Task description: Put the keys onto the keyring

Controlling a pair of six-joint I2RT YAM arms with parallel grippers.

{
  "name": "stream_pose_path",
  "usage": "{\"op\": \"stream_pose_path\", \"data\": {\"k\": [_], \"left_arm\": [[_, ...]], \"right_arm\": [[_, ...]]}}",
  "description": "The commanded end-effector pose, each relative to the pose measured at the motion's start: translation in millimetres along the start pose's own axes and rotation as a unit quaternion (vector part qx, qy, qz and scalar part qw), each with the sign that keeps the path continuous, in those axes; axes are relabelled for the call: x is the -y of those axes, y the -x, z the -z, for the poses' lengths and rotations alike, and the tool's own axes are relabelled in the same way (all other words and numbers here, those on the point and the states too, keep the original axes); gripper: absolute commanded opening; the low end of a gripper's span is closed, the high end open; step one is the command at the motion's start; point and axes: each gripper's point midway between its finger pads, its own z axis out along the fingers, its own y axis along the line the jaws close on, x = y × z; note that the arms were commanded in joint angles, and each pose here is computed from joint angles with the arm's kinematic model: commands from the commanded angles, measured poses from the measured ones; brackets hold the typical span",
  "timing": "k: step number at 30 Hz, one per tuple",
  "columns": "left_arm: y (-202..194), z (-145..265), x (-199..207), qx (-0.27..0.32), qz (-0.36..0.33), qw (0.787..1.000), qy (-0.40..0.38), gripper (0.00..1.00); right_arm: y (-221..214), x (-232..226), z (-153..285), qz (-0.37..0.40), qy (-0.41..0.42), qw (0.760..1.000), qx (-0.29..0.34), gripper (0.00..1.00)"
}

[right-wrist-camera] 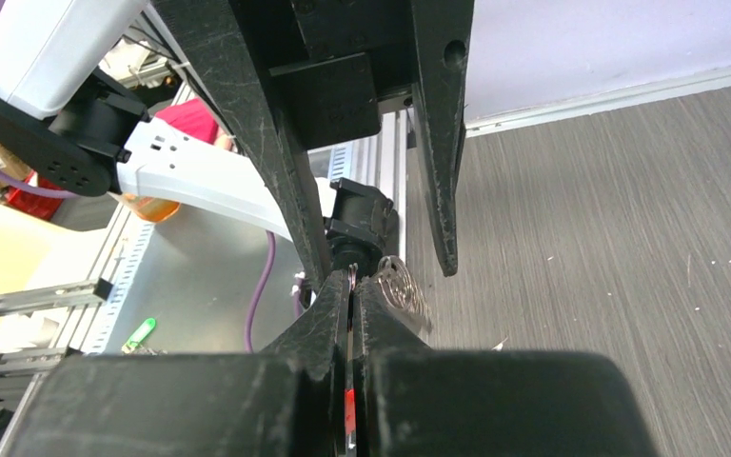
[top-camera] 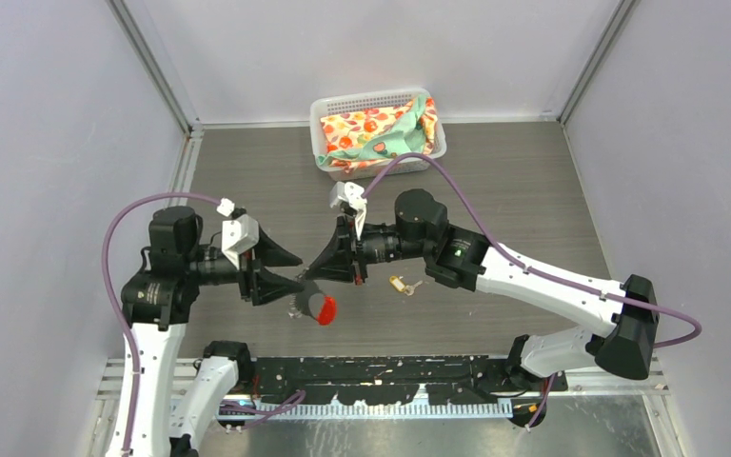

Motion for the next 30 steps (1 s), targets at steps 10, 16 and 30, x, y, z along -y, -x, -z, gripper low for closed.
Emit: {"op": "stream_pose_path", "data": {"k": [10, 16, 30], "left_arm": [[26.9, 4.0, 26.7, 0.032, -0.055, 0.997, -0.045, 0.40], [26.8, 3.9, 28.3, 0.032, -0.052, 0.997, -0.049, 0.25], [22.2, 3.9, 29.7, 0.029, -0.051, 0.997, -0.050, 0.04]], "right_arm": [[28.1, -21.0, 0.1, 0.041, 0.033, 0.999, 0.014, 0.01], [29.2, -21.5, -3.7, 0.043, 0.035, 0.998, 0.013, 0.01], [39.5, -47.3, -4.2, 0.045, 0.093, 0.994, 0.024, 0.01]]}}
